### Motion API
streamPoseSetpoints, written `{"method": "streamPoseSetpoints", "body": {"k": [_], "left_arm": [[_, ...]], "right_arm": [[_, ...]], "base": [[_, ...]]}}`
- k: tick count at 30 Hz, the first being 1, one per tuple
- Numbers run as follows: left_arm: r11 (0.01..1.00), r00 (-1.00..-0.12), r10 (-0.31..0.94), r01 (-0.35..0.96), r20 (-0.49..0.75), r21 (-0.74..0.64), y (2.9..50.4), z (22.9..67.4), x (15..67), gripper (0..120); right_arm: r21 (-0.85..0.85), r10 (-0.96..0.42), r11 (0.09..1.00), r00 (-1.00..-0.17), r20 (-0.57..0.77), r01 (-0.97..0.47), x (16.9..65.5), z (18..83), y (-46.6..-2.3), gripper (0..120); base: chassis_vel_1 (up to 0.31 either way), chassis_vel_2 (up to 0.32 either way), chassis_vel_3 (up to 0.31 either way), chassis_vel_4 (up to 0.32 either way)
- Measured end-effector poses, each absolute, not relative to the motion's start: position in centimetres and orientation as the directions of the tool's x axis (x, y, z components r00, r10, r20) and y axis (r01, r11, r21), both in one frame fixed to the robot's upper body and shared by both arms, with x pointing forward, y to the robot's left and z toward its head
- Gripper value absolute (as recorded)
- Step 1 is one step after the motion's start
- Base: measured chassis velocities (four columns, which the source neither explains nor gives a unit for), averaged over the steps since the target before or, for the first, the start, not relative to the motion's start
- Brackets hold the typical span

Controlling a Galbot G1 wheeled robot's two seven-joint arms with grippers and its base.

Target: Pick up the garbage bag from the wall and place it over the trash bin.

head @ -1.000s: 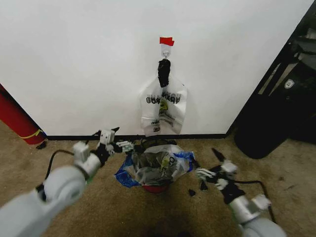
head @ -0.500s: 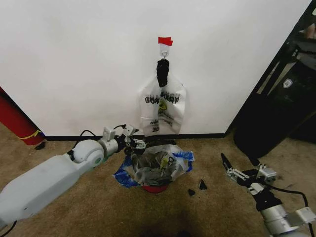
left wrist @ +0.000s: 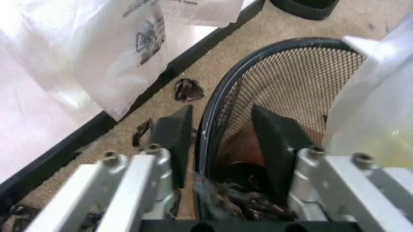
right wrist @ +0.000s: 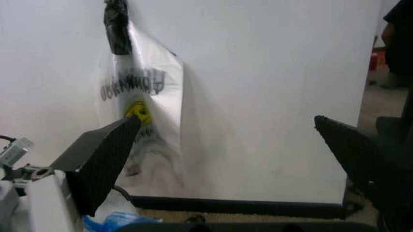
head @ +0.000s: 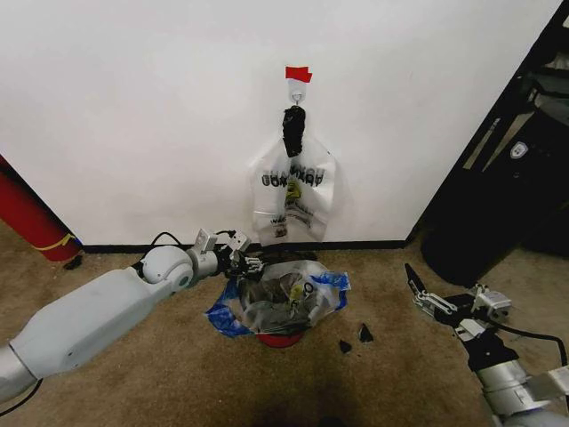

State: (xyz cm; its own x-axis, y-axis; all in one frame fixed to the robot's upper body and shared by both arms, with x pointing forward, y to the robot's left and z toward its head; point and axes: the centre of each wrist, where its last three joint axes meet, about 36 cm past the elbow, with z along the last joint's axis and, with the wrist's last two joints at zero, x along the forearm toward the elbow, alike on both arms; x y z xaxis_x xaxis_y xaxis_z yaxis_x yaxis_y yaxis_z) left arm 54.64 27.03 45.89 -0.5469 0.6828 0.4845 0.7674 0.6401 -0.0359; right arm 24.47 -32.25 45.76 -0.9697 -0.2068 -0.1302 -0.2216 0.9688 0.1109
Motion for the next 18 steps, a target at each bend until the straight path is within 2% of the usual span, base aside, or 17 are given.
{"method": "streamPoseSetpoints", "body": {"k": [1, 2, 4, 5, 9, 18], "left_arm": [[0.646, -0.546, 0.682, 0.762, 0.486, -0.051, 26.89, 46.14, 54.69, 31], [0.646, -0.546, 0.682, 0.762, 0.486, -0.051, 26.89, 46.14, 54.69, 31], [0.649, -0.542, 0.678, 0.759, 0.496, -0.058, 26.88, 46.41, 54.81, 21], [0.649, -0.542, 0.678, 0.759, 0.496, -0.058, 26.88, 46.41, 54.81, 21], [0.640, -0.529, 0.683, 0.766, 0.505, -0.064, 26.34, 46.57, 54.76, 4], [0.641, -0.529, 0.677, 0.765, 0.512, -0.058, 25.90, 46.29, 54.36, 1]], "right_arm": [[0.114, -0.201, 0.970, -0.971, -0.129, -0.216, 24.51, 45.75, -32.18, 100], [0.114, -0.201, 0.970, -0.971, -0.129, -0.216, 24.51, 45.75, -32.18, 100], [0.117, -0.193, 0.971, -0.973, -0.129, -0.208, 24.61, 45.79, -32.13, 100], [0.117, -0.193, 0.971, -0.973, -0.129, -0.208, 24.61, 45.79, -32.13, 100], [0.124, -0.180, 0.973, -0.975, -0.129, -0.196, 24.84, 46.01, -32.18, 100], [0.127, -0.171, 0.974, -0.977, -0.126, -0.186, 24.99, 46.27, -32.21, 100]], "base": [[0.000, 0.000, 0.000, 0.000], [0.000, 0.000, 0.000, 0.000], [0.000, 0.000, 0.000, 0.000], [0.000, 0.000, 0.000, 0.000], [0.000, 0.000, 0.000, 0.000], [0.000, 0.000, 0.000, 0.000]]}}
